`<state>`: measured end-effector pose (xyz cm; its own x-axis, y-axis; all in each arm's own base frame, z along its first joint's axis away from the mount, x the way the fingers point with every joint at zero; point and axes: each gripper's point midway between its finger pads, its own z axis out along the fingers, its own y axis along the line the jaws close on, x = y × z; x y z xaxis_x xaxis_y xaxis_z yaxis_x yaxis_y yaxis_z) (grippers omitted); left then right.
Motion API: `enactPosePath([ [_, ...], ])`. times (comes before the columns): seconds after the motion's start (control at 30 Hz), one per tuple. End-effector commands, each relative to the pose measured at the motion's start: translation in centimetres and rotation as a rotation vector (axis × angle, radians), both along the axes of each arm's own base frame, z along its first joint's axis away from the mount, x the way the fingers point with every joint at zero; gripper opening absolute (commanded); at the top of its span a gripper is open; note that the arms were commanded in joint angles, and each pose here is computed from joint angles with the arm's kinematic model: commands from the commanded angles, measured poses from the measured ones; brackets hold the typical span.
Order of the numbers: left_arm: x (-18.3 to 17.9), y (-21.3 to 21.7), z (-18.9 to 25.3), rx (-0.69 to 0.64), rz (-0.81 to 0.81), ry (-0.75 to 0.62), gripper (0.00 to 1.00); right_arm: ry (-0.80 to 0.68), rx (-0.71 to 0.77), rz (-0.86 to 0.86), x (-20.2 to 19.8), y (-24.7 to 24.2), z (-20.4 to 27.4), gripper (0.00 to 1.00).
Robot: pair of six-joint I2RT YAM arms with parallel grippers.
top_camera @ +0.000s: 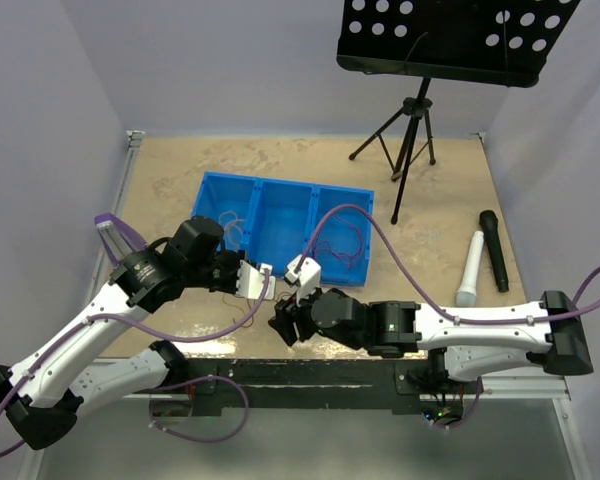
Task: Untangle the cables
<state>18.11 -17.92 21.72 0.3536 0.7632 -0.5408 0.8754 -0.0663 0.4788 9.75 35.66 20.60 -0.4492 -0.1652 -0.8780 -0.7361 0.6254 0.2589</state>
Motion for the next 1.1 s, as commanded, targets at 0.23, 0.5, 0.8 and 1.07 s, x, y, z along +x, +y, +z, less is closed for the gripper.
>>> enactPosePath([
  [0.23,-0.2,0.0,1.2,-0.028,-0.013,-0.029,0.0,-0.075,0.044,-0.066,2.2,3.2,-0.7,0.45],
  [0.5,-0.3,0.1,1.0,-0.023,-0.012,-0.024,0.0,-0.1,-0.03,-0.106,3.1,2.8,-2.6,0.42],
  [0.8,-0.7,0.0,1.5,-0.05,-0.009,-0.014,0.0,-0.089,0.006,-0.14,3.3,2.2,-2.8,0.03],
  [1.07,-0.4,0.6,0.9,-0.041,0.027,-0.024,0.01,-0.056,0.056,-0.26,3.8,-2.4,-1.3,0.0],
])
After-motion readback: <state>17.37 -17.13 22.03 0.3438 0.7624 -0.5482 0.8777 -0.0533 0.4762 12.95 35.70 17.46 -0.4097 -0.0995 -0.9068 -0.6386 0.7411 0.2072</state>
